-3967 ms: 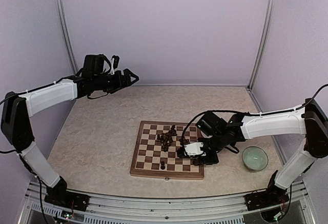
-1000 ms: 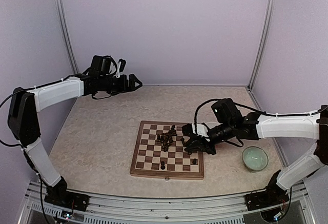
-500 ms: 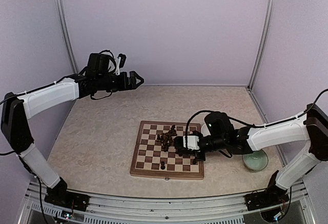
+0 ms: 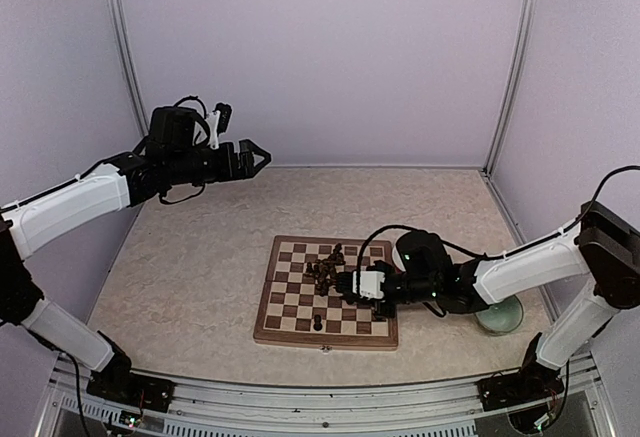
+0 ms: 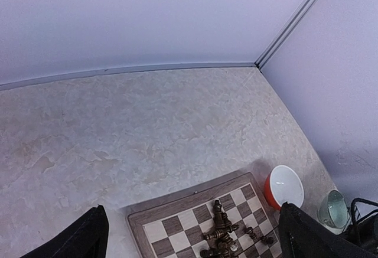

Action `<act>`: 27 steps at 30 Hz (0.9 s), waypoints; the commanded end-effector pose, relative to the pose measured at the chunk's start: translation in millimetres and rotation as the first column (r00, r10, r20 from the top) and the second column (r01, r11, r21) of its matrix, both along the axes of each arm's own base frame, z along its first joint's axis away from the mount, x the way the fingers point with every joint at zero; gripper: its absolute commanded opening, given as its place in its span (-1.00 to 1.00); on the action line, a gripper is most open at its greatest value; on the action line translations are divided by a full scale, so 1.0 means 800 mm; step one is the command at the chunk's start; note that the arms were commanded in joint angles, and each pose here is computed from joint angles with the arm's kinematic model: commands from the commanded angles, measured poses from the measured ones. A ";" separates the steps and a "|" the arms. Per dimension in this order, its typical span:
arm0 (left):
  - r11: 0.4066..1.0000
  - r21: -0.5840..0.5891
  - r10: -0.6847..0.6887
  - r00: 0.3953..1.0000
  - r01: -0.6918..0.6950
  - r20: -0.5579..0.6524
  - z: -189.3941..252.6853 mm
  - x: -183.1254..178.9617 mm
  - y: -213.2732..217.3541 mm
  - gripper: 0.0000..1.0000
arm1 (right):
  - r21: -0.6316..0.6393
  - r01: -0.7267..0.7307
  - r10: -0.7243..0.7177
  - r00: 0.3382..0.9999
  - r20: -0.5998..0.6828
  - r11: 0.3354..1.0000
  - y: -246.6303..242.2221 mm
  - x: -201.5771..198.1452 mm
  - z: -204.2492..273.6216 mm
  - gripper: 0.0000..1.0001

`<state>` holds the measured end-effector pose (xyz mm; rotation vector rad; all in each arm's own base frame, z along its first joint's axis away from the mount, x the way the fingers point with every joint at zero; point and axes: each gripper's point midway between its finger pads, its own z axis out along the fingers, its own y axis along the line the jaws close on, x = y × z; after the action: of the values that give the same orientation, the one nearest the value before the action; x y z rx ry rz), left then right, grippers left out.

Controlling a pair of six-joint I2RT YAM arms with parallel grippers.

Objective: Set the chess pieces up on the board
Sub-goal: Place the rook on the chessboard.

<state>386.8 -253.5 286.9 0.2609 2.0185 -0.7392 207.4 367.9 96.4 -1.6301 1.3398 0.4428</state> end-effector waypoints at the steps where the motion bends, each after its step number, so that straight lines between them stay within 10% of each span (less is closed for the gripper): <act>1: 1.000 -0.002 0.018 1.000 -0.018 -0.004 0.002 -0.009 0.006 0.98 | 0.029 0.023 -0.024 1.000 0.003 0.999 0.002 0.000 -0.003 -0.92; 11: 1.000 -0.005 0.000 1.000 0.000 -0.006 0.000 -0.022 -0.002 0.98 | 0.035 0.050 -0.049 0.998 -0.042 0.998 0.002 0.001 -0.019 -0.92; 16: 1.000 0.005 -0.018 1.000 0.018 -0.022 -0.008 -0.028 -0.010 0.98 | 0.015 0.072 -0.071 0.996 -0.054 0.997 0.003 0.007 -0.020 -0.36; 27: 0.982 0.155 -0.098 0.992 0.109 -0.076 -0.026 -0.065 -0.055 0.98 | 0.120 0.030 -0.001 0.972 -0.235 0.992 -0.012 0.021 0.094 -0.18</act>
<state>349.6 -281.3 266.2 0.3378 2.1064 -0.7368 215.2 365.5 102.6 -1.5638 1.4741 0.5434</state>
